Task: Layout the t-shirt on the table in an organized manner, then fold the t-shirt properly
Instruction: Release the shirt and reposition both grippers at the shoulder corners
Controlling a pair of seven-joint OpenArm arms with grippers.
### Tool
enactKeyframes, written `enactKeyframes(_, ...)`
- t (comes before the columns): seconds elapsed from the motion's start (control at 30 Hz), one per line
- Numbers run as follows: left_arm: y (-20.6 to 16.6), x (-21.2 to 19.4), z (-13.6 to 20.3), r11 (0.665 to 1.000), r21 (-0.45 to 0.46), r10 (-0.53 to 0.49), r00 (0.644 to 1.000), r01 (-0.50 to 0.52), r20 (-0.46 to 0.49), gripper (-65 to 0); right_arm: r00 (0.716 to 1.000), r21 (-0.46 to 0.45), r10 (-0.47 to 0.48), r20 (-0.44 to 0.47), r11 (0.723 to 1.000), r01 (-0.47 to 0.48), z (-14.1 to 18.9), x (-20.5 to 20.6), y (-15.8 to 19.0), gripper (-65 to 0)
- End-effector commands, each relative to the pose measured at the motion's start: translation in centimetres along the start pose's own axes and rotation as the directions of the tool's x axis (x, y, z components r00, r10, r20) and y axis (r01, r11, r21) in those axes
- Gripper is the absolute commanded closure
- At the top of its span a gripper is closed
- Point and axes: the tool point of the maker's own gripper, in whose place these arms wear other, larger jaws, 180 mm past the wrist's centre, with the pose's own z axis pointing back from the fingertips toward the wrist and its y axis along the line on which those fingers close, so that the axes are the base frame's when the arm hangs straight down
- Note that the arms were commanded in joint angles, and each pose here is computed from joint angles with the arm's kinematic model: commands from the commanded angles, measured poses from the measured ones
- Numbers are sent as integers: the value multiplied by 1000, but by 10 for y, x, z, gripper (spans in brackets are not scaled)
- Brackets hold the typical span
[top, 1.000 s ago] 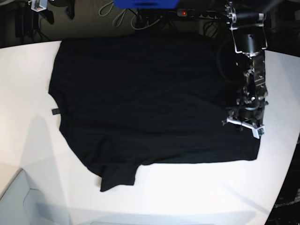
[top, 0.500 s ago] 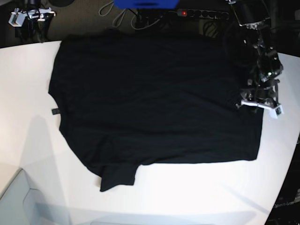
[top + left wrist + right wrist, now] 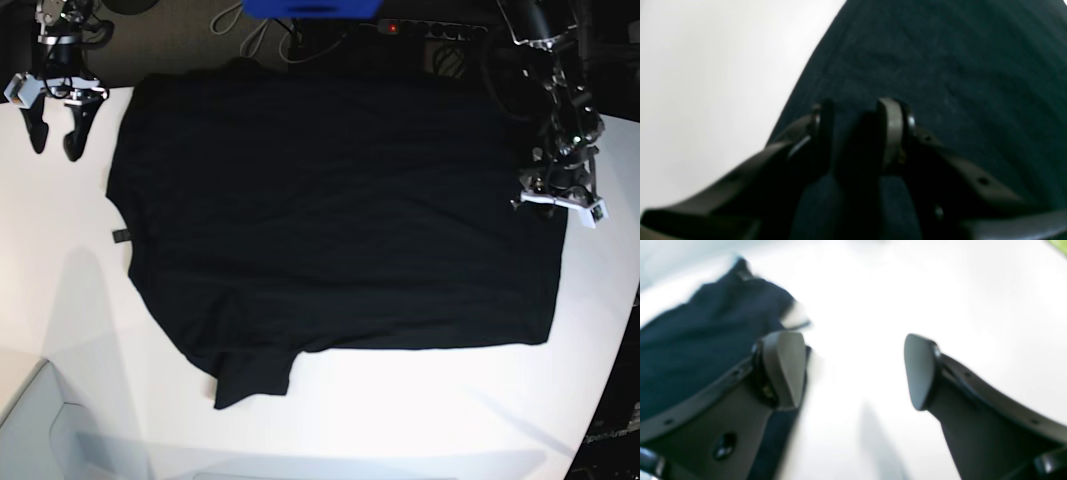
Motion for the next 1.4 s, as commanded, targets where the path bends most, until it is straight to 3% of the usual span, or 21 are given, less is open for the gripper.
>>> enactKeyframes(0.0,11,-28,-2,999,38,9,993,-4,-121,-217,999,39,-5,45,999,4,-6,12,11,-463)
enactKeyframes(0.2,16,-34,-16,998,65,-2,995,8,-102,-217,998,246,-62,-21,967,65,-18,-14,89,-463)
enactKeyframes(0.33,11,-24,-28,995,83,-50,995,58,-88,-217,993,363,-26,-113,930,65,-12,-39,136,-463)
enactKeyframes(0.53,-5,-6,-43,996,71,-50,996,55,-71,-217,952,422,103,-287,906,29,-27,-75,165,-463)
enactKeyframes(0.67,-15,-5,-53,998,61,-28,996,33,-88,-217,919,436,172,-354,900,0,-51,-85,167,-463)
enactKeyframes(0.8,-24,-2,-65,999,53,-3,995,8,-99,-217,913,441,208,-352,897,-34,-76,-81,158,-463)
enactKeyframes(0.93,-33,5,-80,999,49,21,999,-19,-35,-217,904,429,213,-370,902,-37,-100,-87,146,-463)
enactKeyframes(1.07,-57,6,-95,1000,19,-10,1000,11,-24,-217,894,407,215,-394,913,-40,-126,-91,128,-463)
enactKeyframes(1.37,-106,25,-102,998,-59,-34,999,34,4,-217,901,383,228,-370,921,-76,-166,-72,104,-463)
